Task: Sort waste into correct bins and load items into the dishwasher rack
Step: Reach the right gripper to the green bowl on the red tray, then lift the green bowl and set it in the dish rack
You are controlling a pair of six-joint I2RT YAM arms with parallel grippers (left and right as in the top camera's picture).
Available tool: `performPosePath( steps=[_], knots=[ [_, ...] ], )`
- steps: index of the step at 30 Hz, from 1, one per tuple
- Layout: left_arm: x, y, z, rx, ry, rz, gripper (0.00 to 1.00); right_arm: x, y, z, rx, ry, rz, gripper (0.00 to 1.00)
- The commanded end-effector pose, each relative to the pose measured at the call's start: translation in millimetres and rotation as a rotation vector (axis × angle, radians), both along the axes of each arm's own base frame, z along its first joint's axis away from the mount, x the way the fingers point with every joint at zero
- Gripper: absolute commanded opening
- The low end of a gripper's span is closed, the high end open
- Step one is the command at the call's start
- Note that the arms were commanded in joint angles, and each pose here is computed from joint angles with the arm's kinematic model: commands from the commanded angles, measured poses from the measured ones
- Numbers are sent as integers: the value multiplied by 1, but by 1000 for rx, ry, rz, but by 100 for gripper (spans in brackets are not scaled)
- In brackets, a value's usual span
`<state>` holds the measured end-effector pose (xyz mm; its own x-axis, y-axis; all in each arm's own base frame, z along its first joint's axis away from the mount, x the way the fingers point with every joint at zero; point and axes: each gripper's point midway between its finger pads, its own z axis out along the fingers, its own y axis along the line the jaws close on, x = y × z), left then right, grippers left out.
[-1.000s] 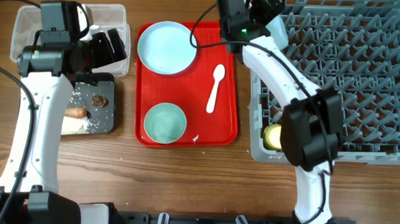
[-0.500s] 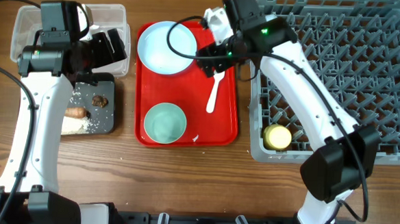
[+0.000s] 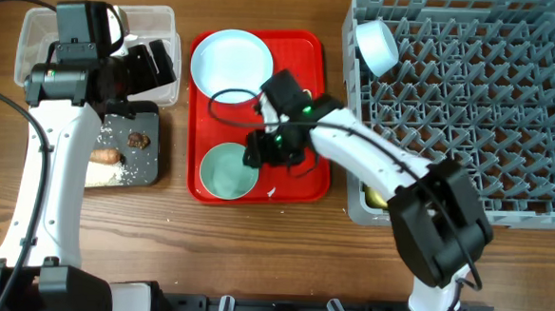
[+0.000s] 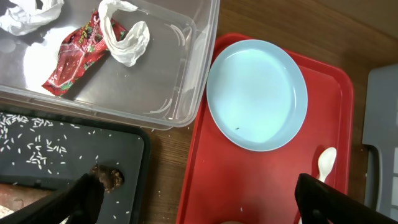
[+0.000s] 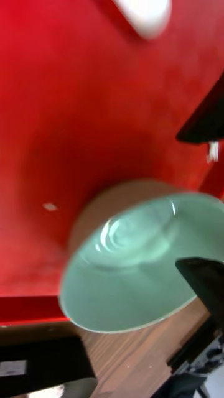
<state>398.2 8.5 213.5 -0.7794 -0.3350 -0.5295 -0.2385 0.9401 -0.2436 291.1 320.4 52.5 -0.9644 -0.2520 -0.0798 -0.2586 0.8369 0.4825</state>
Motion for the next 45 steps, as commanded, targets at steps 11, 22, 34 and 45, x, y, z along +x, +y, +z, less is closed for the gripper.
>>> performPosePath(
  steps=[11, 22, 34, 45],
  knots=[
    [2, 3, 4, 13, -13, -1, 100, -5, -1, -20, -102, 53, -149, 11],
    [2, 3, 4, 13, -13, -1, 100, -8, 2, -40, -108, 116, -180, 25],
    [2, 3, 4, 13, -13, -1, 100, 9, -4, -9, -71, 39, -157, 4],
    [2, 3, 4, 13, -13, -1, 100, 85, -172, 160, -475, -617, -588, 4]
  ],
)
